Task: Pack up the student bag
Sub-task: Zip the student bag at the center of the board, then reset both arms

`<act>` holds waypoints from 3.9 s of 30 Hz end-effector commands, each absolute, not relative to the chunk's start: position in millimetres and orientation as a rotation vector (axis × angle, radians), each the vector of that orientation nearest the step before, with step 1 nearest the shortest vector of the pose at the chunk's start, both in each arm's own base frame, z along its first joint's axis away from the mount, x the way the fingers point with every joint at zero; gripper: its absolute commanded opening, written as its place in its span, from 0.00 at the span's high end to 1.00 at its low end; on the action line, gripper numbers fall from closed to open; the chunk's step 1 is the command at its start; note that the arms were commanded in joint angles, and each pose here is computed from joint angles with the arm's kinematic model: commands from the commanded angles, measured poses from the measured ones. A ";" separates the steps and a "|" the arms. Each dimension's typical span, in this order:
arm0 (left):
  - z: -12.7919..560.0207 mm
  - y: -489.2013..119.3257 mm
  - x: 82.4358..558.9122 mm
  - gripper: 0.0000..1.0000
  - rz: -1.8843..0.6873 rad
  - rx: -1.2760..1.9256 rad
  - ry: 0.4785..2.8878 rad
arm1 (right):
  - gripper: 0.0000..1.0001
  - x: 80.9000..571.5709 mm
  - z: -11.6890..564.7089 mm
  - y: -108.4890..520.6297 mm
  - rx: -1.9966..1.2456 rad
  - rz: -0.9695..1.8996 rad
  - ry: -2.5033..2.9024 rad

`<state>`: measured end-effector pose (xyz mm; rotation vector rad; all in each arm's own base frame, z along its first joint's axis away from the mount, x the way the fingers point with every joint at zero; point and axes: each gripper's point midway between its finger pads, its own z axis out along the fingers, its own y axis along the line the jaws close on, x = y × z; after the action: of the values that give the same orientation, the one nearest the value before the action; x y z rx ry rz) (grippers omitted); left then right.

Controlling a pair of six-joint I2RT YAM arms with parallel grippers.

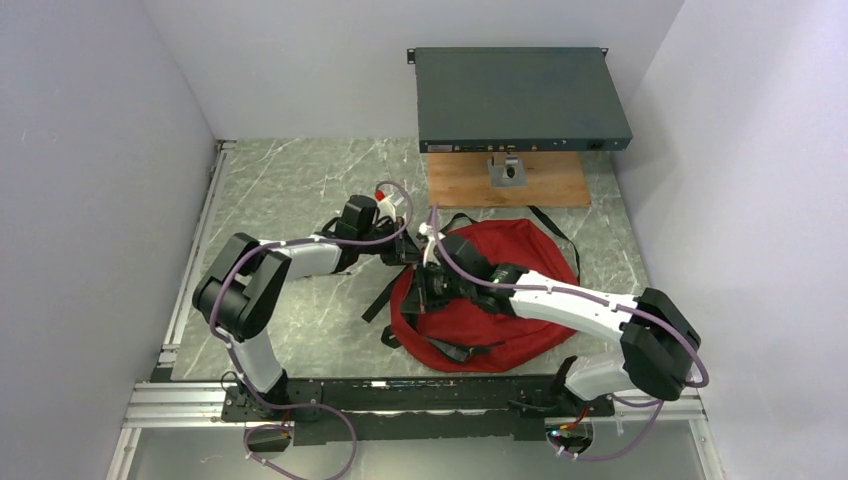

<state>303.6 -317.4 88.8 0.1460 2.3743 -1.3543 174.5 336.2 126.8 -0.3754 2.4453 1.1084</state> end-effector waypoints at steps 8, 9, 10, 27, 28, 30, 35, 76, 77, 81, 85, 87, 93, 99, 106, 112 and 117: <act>106.7 -312.2 347.6 1.00 -1.276 0.260 2.299 | 1.00 79.4 103.2 319.9 -0.689 1.007 2.664; 105.6 -310.4 347.6 1.00 -1.274 0.279 2.307 | 1.00 82.9 97.7 310.7 -0.685 0.926 2.673; 105.1 -308.1 347.2 1.00 -1.268 0.298 2.321 | 1.00 86.0 95.4 302.8 -0.690 0.851 2.676; 132.3 -247.9 243.8 0.16 -1.160 0.154 2.384 | 1.00 117.0 141.3 348.0 -0.658 0.965 2.456; 131.2 -249.8 232.1 0.17 -1.188 0.155 2.382 | 1.00 116.1 140.2 349.5 -0.668 0.970 2.461; 128.7 -257.0 210.5 0.20 -1.254 0.156 2.385 | 1.00 114.8 138.9 350.8 -0.683 0.974 2.467; 128.9 -277.3 181.6 0.30 -1.314 0.222 2.364 | 1.00 111.0 139.7 350.5 -0.698 0.994 2.472; 130.4 -193.6 268.3 1.00 -0.766 0.126 2.269 | 1.00 56.4 92.4 200.2 -0.498 0.443 2.906; 130.4 -194.2 267.4 1.00 -0.773 0.127 2.269 | 1.00 54.2 90.2 195.8 -0.479 0.436 2.915; 130.7 -200.9 263.4 1.00 -0.834 0.131 2.269 | 1.00 54.0 86.3 186.8 -0.404 0.405 2.920; 126.0 -207.0 256.5 1.00 -0.893 0.129 2.293 | 1.00 68.8 94.1 180.4 -0.372 0.326 2.856; 123.2 -208.9 253.1 1.00 -0.917 0.123 2.308 | 1.00 76.5 105.1 189.7 -0.375 0.376 2.804; 127.9 -211.3 244.9 0.81 -0.953 0.134 2.332 | 0.76 98.2 142.3 213.9 -0.394 0.503 2.645; 165.3 -197.9 237.1 0.37 -0.885 0.185 2.272 | 0.41 122.0 192.3 212.0 -0.392 0.494 2.475; 260.9 -160.0 223.4 0.16 -0.697 0.232 2.082 | 0.13 156.5 294.8 191.9 -0.350 0.490 2.134; 394.3 -123.2 188.3 0.00 -0.628 0.229 1.726 | 0.01 171.7 411.7 157.9 -0.298 0.524 1.757; 486.2 -90.8 148.1 0.00 -0.572 0.220 1.463 | 0.00 167.8 498.7 117.4 -0.194 0.562 1.490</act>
<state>171.1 -120.0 446.0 0.2274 1.5846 -0.6797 164.2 157.0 422.9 -0.2857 1.7418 0.5955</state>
